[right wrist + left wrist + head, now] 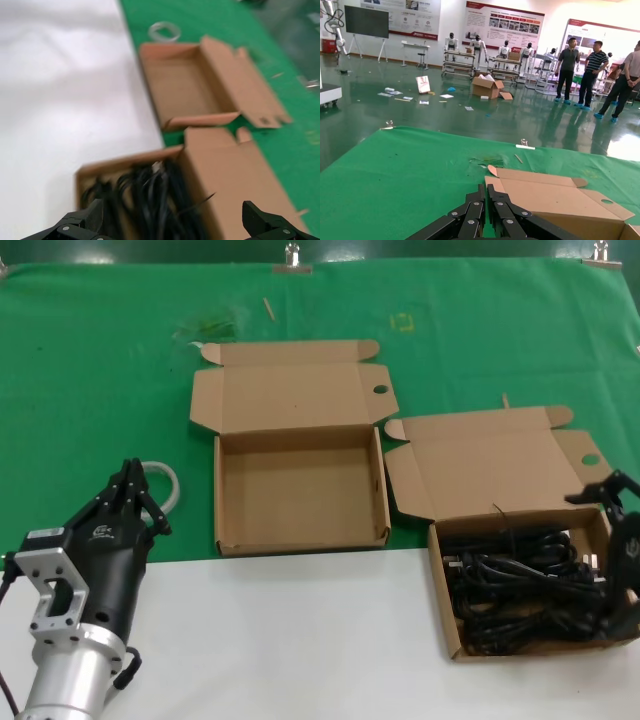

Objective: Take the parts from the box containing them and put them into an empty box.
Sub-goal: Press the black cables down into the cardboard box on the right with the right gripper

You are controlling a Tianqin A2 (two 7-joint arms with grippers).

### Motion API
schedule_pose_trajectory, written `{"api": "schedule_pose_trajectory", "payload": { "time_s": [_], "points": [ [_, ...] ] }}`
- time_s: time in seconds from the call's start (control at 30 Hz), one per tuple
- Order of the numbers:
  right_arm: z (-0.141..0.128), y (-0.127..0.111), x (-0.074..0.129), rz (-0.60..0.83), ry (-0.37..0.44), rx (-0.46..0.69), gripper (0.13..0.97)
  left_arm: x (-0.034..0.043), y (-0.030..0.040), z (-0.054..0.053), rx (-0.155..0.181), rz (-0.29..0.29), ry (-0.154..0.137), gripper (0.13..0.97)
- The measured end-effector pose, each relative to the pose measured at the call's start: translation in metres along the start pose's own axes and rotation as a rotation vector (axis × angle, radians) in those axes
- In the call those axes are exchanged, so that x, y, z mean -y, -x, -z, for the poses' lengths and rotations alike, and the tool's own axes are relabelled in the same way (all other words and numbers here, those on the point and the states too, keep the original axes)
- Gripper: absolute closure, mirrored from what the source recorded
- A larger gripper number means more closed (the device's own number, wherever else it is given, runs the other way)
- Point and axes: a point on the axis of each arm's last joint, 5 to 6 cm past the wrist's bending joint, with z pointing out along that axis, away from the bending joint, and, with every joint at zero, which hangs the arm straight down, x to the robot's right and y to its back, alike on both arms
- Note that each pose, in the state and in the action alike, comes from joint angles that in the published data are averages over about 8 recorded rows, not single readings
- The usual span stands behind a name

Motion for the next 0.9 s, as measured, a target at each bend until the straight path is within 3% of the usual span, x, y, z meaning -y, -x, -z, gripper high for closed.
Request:
{"api": "schedule_pose_trajectory", "payload": {
  "time_s": [0.33, 0.9],
  "points": [
    [0.002, -0.022, -0.018, 0.155, 0.135, 0.160, 0.130, 0.0000, 0.0000, 0.000, 0.000, 0.000, 0.000, 0.941],
    [-0.023, -0.032, -0.033, 0.245, 0.187, 0.203, 0.130, 0.0000, 0.0000, 0.000, 0.000, 0.000, 0.000, 0.941]
  ]
}}
